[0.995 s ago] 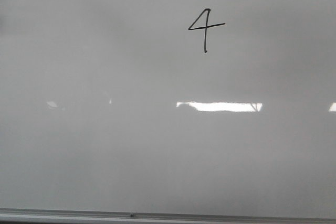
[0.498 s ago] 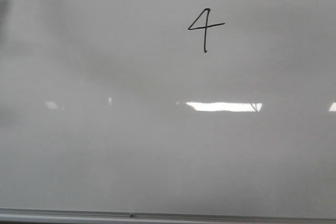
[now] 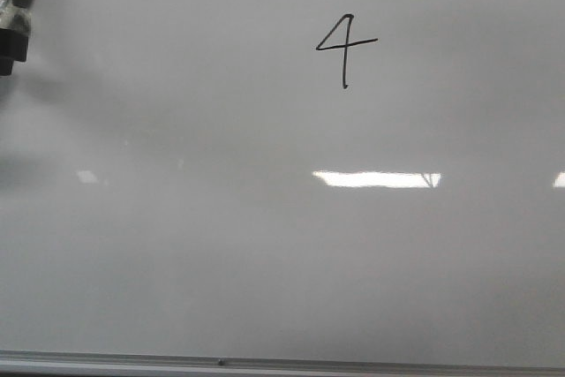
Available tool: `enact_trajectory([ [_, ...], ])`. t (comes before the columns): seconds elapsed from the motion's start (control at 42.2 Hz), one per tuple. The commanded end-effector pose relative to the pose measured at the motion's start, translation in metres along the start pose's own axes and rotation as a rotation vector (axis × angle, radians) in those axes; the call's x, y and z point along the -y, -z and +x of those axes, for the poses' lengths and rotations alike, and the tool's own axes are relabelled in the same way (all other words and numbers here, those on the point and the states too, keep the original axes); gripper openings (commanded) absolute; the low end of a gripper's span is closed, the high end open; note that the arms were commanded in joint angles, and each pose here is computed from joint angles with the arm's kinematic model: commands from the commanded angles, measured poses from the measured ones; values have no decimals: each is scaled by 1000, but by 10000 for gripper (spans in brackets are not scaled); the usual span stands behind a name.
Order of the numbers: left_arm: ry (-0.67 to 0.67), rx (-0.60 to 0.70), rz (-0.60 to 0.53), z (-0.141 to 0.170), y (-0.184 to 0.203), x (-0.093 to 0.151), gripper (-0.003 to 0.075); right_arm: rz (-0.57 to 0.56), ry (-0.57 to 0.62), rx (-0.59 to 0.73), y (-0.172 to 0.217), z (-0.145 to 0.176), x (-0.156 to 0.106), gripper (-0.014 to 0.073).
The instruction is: Write number 4 on whiteboard
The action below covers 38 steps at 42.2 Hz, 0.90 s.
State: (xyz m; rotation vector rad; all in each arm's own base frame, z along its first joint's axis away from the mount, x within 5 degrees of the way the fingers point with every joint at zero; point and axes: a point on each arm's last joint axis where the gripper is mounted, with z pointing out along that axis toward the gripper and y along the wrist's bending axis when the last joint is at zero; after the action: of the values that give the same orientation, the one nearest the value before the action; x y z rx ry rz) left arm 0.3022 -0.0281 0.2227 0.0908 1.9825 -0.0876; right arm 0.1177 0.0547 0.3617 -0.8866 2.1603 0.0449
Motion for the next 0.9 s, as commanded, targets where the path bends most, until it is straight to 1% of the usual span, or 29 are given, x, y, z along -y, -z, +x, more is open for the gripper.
enact_trajectory([
  [0.0,22,104,2,-17,2,0,141,42,3,84,7,-10,5,610],
  [0.095,18,102,4,-17,2,0,290,44,3,90,8,-10,5,610],
  [0.166,18,106,4,-18,3,0,369,48,3,101,8,-11,5,610],
  [0.213,15,103,4,-18,4,0,394,51,0,109,8,-12,5,610],
  [0.332,10,93,0,-24,14,0,395,55,-44,114,8,-12,6,610],
  [0.45,6,93,-6,-33,32,0,393,81,-102,106,8,-11,9,610],
  [0.64,2,72,-20,-49,76,1,386,150,-241,101,16,-5,14,610],
  [0.687,-5,55,-15,-54,90,4,386,150,-279,106,19,-3,13,610],
  [0.782,-33,-2,16,-64,115,15,386,137,-306,110,26,1,10,610],
  [0.877,-124,-96,75,-74,150,30,386,112,-326,118,35,7,6,610],
])
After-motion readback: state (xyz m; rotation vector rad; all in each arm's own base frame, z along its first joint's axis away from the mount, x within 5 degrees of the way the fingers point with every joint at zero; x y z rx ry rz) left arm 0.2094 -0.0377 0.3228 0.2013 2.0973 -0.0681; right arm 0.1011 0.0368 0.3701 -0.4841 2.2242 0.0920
